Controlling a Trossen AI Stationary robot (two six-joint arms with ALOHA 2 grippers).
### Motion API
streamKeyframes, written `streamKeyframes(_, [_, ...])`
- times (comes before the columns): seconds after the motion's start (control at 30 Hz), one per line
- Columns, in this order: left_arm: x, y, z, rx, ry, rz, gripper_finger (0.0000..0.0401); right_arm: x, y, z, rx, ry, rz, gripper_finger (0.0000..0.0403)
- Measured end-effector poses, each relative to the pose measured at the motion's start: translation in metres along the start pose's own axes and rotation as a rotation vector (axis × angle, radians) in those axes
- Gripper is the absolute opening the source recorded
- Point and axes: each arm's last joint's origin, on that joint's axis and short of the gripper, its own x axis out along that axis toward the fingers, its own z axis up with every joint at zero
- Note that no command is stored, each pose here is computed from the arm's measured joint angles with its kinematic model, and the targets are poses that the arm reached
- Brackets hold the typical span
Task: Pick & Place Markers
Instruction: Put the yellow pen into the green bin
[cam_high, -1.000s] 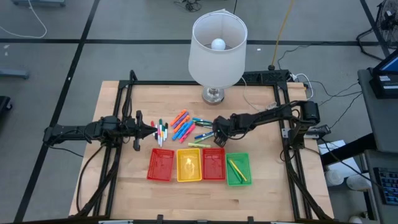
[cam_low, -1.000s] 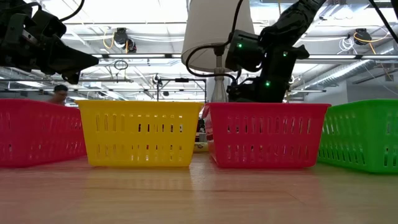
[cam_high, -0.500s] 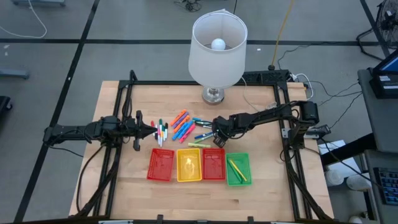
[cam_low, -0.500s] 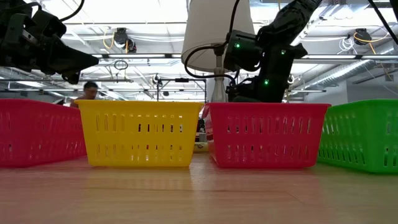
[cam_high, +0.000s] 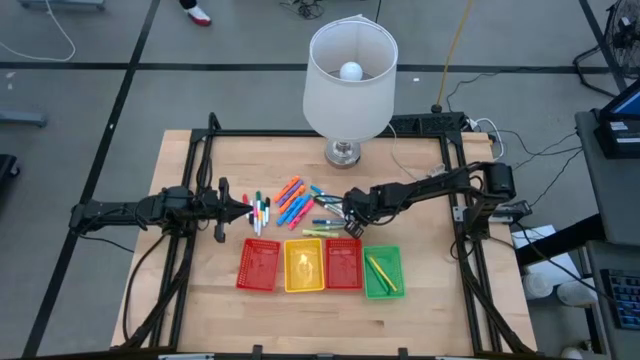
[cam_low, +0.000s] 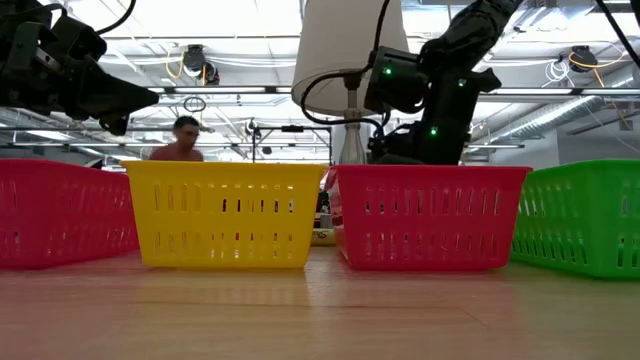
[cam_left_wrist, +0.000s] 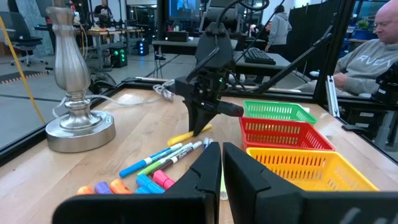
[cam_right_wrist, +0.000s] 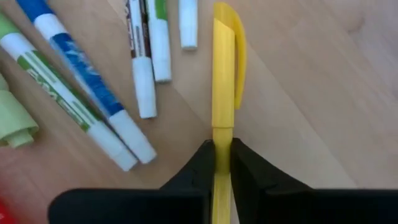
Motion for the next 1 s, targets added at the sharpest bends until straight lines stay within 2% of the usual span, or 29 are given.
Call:
streamKeyframes(0.17, [0.000,0.000,0.000,0.000,0.000,0.000,0.0021,-0.015,-0.005,-0.002,-0.001,-0.020,-0.011,0.0029])
streamKeyframes(0.37, [0.000,0.000,0.000,0.000,0.000,0.000,0.0021,-0.043,-0.008,0.000,0.010,-0.115,-0.006,0.0023])
streamKeyframes(0.57, [0.000,0.000,0.000,0.000,0.000,0.000,0.0021,-0.072,-0.007,-0.003,0.022,-0.197,0.050,0.0027])
streamKeyframes(0.7, [0.000,0.000,0.000,0.000,0.000,0.000,0.0021,-0.089,-0.001,-0.012,0.044,-0.214,0.090,0.0024])
streamKeyframes(1.0, [0.000,0.000,0.000,0.000,0.000,0.000,0.0021,-0.120,0.022,-0.051,0.109,-0.183,0.180,0.0023])
